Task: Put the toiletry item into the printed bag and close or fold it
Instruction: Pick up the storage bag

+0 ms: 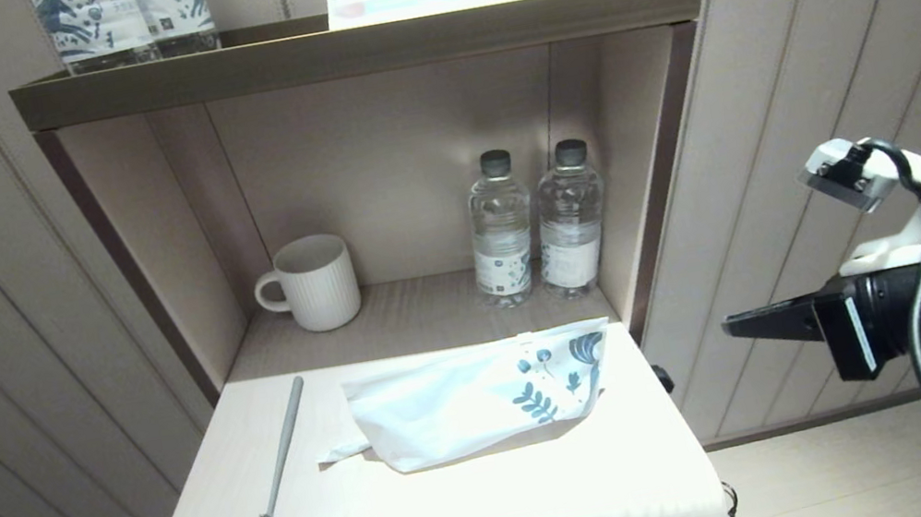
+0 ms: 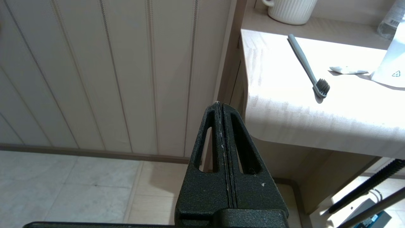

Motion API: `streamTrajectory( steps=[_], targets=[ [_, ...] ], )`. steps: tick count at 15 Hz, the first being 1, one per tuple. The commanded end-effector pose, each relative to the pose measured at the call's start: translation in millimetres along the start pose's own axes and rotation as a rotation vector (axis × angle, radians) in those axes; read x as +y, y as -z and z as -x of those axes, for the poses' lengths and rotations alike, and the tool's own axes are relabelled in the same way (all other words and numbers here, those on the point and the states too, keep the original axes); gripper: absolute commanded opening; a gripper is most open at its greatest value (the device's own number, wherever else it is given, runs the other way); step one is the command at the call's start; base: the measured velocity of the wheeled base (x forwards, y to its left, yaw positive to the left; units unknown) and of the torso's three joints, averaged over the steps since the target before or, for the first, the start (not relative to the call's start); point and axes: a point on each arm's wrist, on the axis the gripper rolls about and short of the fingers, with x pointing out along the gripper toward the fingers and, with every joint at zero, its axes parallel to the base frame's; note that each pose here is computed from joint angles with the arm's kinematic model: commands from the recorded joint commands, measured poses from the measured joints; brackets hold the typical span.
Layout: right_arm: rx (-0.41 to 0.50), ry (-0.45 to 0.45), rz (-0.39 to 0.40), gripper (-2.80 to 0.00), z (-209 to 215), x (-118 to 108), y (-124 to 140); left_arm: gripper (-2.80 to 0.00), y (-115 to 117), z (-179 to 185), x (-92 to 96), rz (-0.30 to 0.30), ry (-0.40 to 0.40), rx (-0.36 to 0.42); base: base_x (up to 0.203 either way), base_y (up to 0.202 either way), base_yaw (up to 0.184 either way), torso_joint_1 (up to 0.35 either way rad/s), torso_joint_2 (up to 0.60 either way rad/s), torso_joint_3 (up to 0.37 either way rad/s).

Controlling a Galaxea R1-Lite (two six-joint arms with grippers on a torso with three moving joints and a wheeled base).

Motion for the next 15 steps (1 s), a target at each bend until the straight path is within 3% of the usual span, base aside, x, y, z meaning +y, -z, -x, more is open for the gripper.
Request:
streamTrajectory(
  steps=[1,4,8,13,14,15],
  targets=[
    [0.011,-0.006,0.011,-2.80,-7,-2,2,-2.80,0,0,0.0,0.001,-0.001,0.001,0.000,0.000,0.000,0.000,0.00,0.000],
    [-0.006,-0.020,0.037,-2.80,-19,-6,0,-2.80,0,0,0.0,0.001,-0.003,0.000,0.000,0.000,0.000,0.000,0.00,0.000],
    [-0.035,-0.218,0.086,-2.80,-42,-3,-2,-2.80,0,0,0.0,0.000,-0.001,0.002,0.000,0.000,0.000,0.000,0.00,0.000],
    [-0.024,-0.217,0.095,-2.80,-49,-5,-4,-2.80,0,0,0.0,0.000,-0.001,0.002,0.000,0.000,0.000,0.000,0.00,0.000],
    [-0.021,-0.193,0.096,0.00,-49,-7,-1,-2.80,0,0,0.0,0.000,-0.001,0.002,0.000,0.000,0.000,0.000,0.00,0.000],
    [-0.029,-0.173,0.108,0.00,-51,-8,-3,-2.80,0,0,0.0,0.000,-0.001,0.002,0.000,0.000,0.000,0.000,0.00,0.000]
  ],
)
